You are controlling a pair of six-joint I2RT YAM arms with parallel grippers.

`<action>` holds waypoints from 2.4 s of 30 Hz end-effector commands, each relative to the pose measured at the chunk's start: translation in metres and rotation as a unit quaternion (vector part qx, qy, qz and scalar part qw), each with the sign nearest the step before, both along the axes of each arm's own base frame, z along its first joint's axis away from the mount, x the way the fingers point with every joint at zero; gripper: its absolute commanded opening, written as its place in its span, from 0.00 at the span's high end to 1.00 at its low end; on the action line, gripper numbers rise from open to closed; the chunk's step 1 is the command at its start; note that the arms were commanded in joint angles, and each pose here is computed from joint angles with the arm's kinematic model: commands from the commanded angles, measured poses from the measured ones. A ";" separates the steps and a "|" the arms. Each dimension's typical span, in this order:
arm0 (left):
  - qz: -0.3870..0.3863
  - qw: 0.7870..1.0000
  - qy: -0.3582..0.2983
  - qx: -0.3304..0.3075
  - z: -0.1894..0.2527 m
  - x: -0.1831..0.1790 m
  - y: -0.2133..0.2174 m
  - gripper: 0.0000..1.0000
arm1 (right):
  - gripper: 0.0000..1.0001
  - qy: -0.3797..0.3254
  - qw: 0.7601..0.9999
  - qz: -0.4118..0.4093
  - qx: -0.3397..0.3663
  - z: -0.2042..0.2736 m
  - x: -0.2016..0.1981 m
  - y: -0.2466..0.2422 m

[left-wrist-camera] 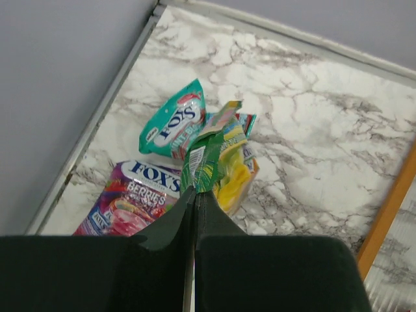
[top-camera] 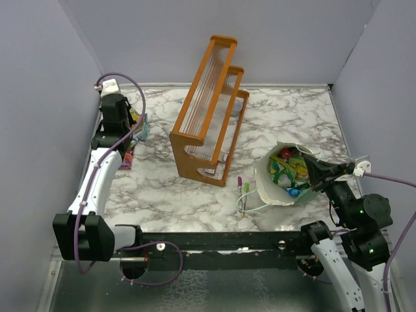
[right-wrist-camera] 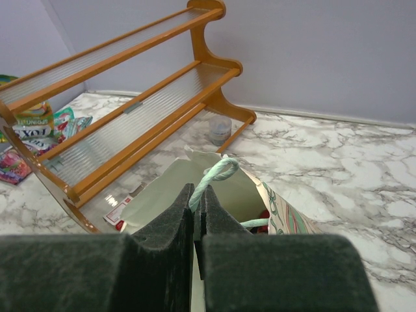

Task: Take the snacks out of the paper bag
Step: Place the snack at the center of the board, then take out the snack from the paper bag.

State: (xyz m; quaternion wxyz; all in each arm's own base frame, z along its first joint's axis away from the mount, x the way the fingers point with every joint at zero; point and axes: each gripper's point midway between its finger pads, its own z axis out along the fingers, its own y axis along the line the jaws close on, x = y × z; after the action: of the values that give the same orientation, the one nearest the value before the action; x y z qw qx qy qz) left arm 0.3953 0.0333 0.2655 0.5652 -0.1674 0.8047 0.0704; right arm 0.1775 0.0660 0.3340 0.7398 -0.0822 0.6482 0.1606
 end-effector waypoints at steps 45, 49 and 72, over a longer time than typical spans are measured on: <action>-0.086 0.973 -0.056 -0.205 0.023 -0.036 -0.021 0.23 | 0.98 -0.001 1.000 -0.003 0.001 -0.002 0.001 -0.001; -0.198 0.935 -0.096 -0.277 0.079 -0.044 -0.073 0.15 | 0.98 0.001 1.000 -0.007 0.002 -0.002 0.002 -0.002; -0.635 0.738 -0.109 -0.201 0.123 -0.232 -0.427 0.15 | 0.98 0.004 1.000 -0.012 0.002 -0.003 0.003 -0.004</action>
State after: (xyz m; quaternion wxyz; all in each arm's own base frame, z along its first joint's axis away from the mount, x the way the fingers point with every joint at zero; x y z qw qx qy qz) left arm 0.1887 -0.3578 0.3836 0.4685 0.2001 0.6882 -0.5165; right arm 0.1791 0.0657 0.3316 0.7378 -0.0810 0.6510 0.1589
